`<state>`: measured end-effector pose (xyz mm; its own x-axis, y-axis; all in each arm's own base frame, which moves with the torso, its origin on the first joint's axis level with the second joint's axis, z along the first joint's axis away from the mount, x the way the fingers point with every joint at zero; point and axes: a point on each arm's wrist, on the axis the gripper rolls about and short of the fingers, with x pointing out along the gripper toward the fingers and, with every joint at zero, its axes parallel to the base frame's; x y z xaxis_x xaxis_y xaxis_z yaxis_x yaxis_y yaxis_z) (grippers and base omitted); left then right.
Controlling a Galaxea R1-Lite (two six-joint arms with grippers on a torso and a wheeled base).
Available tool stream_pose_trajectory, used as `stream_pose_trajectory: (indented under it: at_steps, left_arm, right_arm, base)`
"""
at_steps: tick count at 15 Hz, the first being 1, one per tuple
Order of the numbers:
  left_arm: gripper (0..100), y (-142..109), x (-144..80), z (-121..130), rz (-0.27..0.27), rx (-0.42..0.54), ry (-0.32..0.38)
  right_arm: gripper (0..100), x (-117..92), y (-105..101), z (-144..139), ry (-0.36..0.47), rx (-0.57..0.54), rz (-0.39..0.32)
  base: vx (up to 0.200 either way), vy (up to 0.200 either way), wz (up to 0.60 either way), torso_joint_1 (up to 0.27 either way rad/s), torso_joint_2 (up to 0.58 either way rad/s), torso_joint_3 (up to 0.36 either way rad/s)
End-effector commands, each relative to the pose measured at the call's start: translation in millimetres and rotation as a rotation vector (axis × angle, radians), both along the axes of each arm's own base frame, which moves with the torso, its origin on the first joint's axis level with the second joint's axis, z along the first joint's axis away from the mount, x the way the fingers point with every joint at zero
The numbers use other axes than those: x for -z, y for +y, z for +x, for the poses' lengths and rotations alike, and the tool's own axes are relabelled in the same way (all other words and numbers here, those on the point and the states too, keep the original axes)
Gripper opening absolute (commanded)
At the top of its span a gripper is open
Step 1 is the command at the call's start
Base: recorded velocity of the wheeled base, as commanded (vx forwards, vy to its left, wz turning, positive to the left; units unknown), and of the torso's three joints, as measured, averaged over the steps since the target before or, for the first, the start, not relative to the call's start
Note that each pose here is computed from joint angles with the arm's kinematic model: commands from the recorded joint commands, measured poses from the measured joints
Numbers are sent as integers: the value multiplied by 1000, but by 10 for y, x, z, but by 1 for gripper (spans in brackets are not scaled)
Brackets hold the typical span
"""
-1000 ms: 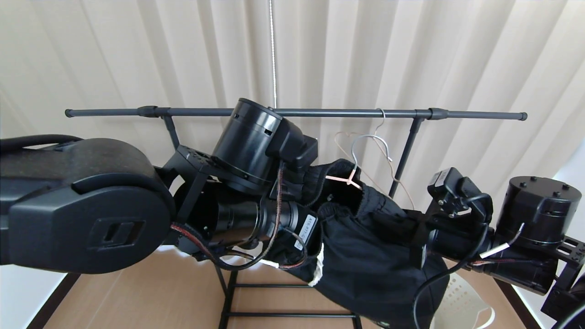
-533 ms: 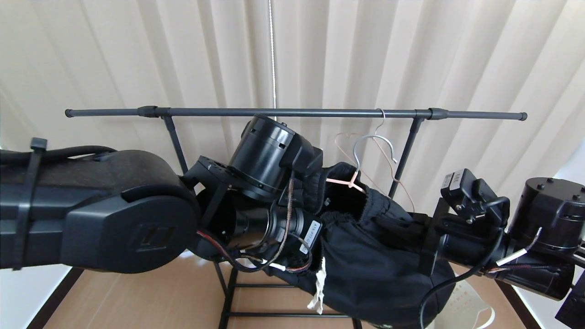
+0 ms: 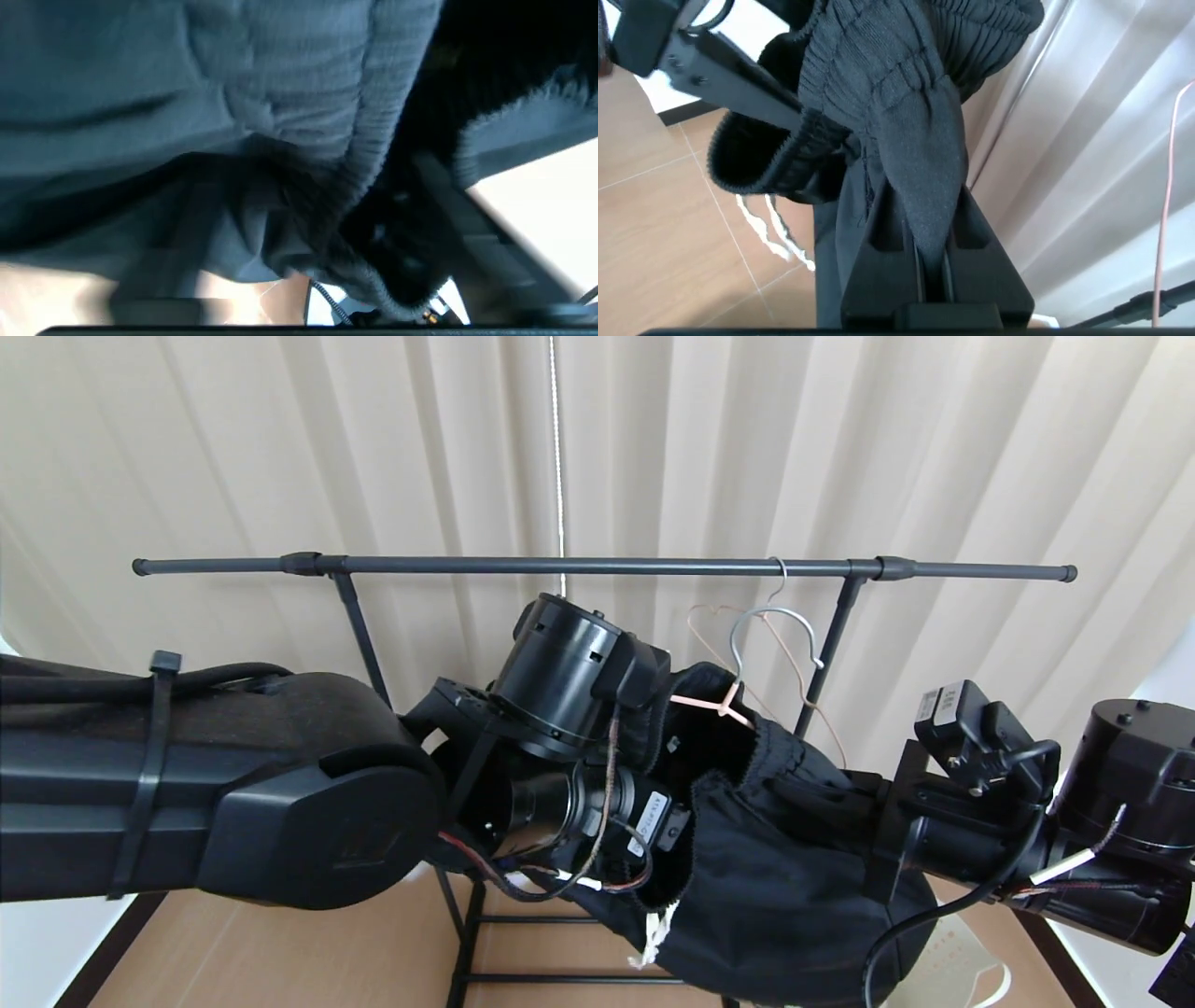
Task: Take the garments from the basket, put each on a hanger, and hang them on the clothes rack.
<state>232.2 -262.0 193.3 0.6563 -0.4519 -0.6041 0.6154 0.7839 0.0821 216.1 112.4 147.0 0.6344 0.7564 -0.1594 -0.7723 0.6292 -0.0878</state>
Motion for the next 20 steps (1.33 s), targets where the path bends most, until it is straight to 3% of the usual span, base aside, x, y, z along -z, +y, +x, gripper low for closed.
stream_pose_trajectory:
  at_steps: [1, 4, 5, 6, 8, 10, 11, 13, 16, 18, 20]
  left_arm:
    - [100, 197, -201, -246, -29, 13, -34]
    - [100, 317, -240, -364, -33, 17, -39]
    - [100, 600, -367, -586, -57, 22, -71]
    - [100, 733, -435, -637, -56, 22, -104]
    - [100, 943, -528, -615, -33, 14, -163]
    - [100, 1141, -653, -519, -37, 77, -213]
    - [100, 1220, -719, -471, -62, 149, -225]
    - [100, 1335, -722, -227, -51, 310, -249]
    - [100, 1178, -632, 98, -17, 469, -178]
    - [100, 1072, -641, 251, -34, 627, -140]
    - [100, 1004, -588, 358, 6, 686, -115]
  right_arm:
    - [0, 6, 5, 7, 2, -4, 0]
    - [0, 17, 6, 9, 6, -6, -2]
    - [0, 61, -9, -6, 27, -51, -2]
    - [0, 90, -36, -10, 40, -75, -1]
    - [0, 119, -40, -22, 54, -116, 1]
    - [0, 150, -47, -38, 66, -132, 0]
    - [0, 164, -44, -38, 72, -148, 0]
    - [0, 188, -49, -77, 87, -208, 7]
    - [0, 187, -49, -88, 83, -215, 5]
    - [0, 191, -49, -87, 84, -215, 4]
    - [0, 184, -50, -90, 81, -215, 5]
  base:
    - [0, 0, 0, 0, 0, 0]
    - [0, 0, 0, 0, 0, 0]
    - [0, 0, 0, 0, 0, 0]
    - [0, 0, 0, 0, 0, 0]
    - [0, 0, 0, 0, 0, 0]
    - [0, 0, 0, 0, 0, 0]
    - [0, 0, 0, 0, 0, 0]
    - [0, 0, 0, 0, 0, 0]
    - [0, 0, 0, 0, 0, 0]
    - [0, 0, 0, 0, 0, 0]
    - [0, 0, 0, 0, 0, 0]
